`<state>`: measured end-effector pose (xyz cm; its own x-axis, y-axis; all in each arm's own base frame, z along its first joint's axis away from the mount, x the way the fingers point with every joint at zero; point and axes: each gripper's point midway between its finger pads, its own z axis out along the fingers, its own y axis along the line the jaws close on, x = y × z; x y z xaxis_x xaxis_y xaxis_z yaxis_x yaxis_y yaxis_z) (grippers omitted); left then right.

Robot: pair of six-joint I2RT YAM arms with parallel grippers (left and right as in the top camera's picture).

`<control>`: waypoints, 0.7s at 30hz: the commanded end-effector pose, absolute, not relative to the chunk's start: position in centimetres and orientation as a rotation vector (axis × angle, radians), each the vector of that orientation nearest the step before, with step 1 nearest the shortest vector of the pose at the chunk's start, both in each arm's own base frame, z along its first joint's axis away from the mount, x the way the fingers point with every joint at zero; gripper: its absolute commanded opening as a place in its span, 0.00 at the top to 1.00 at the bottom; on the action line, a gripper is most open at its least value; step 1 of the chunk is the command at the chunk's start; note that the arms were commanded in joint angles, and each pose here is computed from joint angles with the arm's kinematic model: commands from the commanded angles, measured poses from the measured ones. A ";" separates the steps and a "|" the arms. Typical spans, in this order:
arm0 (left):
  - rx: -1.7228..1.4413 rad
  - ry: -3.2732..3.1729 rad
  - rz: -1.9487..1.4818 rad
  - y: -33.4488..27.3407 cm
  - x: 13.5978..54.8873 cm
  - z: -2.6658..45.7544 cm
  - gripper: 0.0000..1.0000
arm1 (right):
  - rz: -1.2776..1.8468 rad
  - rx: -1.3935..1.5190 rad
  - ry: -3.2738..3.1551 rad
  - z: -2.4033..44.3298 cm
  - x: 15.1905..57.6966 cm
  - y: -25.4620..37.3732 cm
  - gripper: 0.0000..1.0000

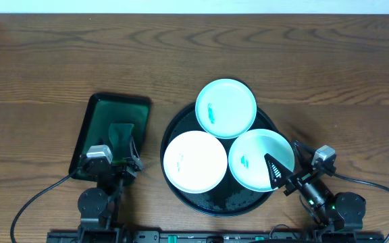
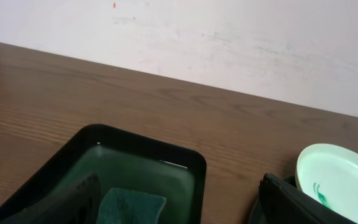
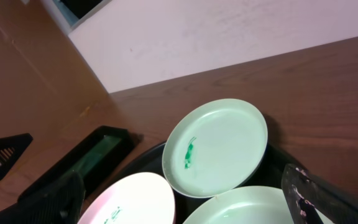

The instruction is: Clean dirty plates on tray and stack at the side

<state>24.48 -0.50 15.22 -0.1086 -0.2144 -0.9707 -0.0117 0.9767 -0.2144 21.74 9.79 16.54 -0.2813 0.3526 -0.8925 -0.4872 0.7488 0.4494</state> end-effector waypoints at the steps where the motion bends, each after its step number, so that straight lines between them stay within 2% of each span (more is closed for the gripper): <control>1: -0.185 1.725 -0.153 -0.3 24.4 13.5 0.18 | 0.826 -0.100 1.673 16.4 21.7 9.8 0.01; 9: -0.185 1.725 -0.153 -0.3 24.4 13.5 0.18 | 0.763 -0.069 1.637 17.1 22.3 8.9 0.01; 13: -0.185 1.725 -0.153 -0.3 24.4 13.5 0.18 | 1.079 -0.010 1.637 18.5 20.7 11.1 0.01; 16: -0.185 1.725 -0.153 -0.3 24.4 13.5 0.18 | 1.178 0.048 1.654 18.6 20.4 11.5 0.01; 18: -0.184 1.718 -0.154 -0.3 24.4 13.7 0.18 | 1.236 0.117 1.605 20.0 20.5 11.2 0.01; 21: -0.175 1.673 -0.168 -0.4 24.6 14.8 0.18 | 1.235 0.034 1.406 24.6 19.7 10.9 0.01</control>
<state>24.51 -0.47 15.54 -0.0956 -0.2150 -0.9719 -0.0108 0.9766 -0.2149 20.26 10.95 22.71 -0.2841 0.5782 -0.7648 -0.5936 0.5203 0.6139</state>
